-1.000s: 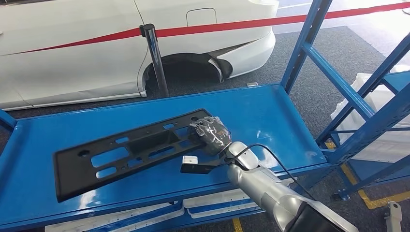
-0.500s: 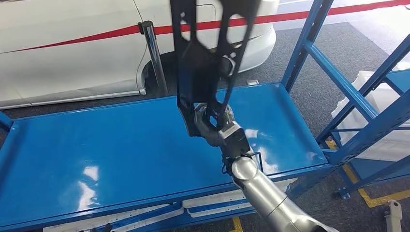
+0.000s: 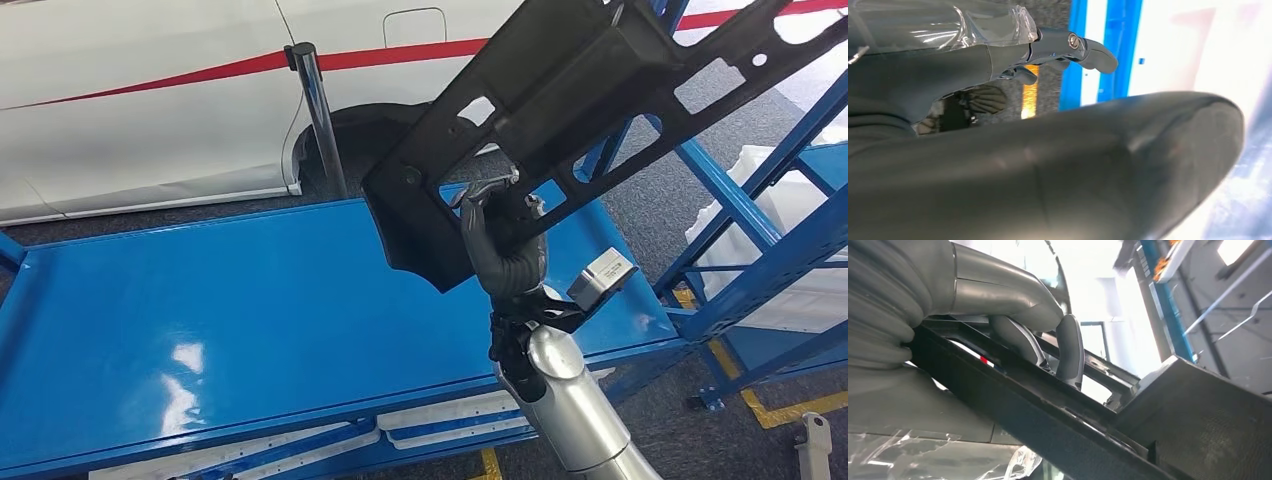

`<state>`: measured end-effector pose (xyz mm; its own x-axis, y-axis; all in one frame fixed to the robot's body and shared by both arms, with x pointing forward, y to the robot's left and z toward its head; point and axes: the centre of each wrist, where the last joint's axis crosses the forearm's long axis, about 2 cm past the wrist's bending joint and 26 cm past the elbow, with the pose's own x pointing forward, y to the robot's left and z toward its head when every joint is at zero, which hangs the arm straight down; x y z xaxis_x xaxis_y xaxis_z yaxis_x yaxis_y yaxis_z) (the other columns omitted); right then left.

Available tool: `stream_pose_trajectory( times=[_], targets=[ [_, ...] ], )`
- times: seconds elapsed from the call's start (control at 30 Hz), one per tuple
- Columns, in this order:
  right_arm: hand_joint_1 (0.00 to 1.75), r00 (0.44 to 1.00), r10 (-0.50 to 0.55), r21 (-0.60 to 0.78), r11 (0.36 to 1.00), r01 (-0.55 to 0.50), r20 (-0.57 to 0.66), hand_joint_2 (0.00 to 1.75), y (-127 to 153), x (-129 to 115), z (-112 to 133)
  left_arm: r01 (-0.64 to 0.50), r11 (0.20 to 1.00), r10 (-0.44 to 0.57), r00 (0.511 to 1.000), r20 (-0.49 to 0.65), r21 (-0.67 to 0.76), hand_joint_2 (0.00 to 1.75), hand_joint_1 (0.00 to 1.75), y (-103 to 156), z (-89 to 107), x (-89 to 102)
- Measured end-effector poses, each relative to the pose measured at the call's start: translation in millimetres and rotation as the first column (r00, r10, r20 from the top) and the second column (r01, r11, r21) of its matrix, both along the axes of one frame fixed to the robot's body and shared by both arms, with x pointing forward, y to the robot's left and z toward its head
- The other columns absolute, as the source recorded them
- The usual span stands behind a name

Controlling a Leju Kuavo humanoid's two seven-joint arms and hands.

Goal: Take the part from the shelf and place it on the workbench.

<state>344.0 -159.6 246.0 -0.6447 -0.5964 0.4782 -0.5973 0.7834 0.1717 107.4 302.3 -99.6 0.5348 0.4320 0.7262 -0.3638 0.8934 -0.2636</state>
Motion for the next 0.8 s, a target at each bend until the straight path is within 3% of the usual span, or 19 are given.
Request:
stream_pose_trajectory(
  times=[0.2, 0.8],
  targets=[
    [1.75, 0.995, 0.1, 0.056, 0.993, -0.099, -0.01, 1.75, -1, -2, -2, -0.013, 0.998, 0.011, 0.999, -0.041, -0.054, 0.0, 0.0, -1, -2.1, -9.9],
    [1.75, 0.982, 0.172, 0.114, 0.98, -0.163, -0.076, 1.75, -3, 1, -15, -0.015, 0.996, 0.012, 0.999, -0.036, -0.087, 0.0, 0.0, -5, -3.7, -17.6]
  ],
)
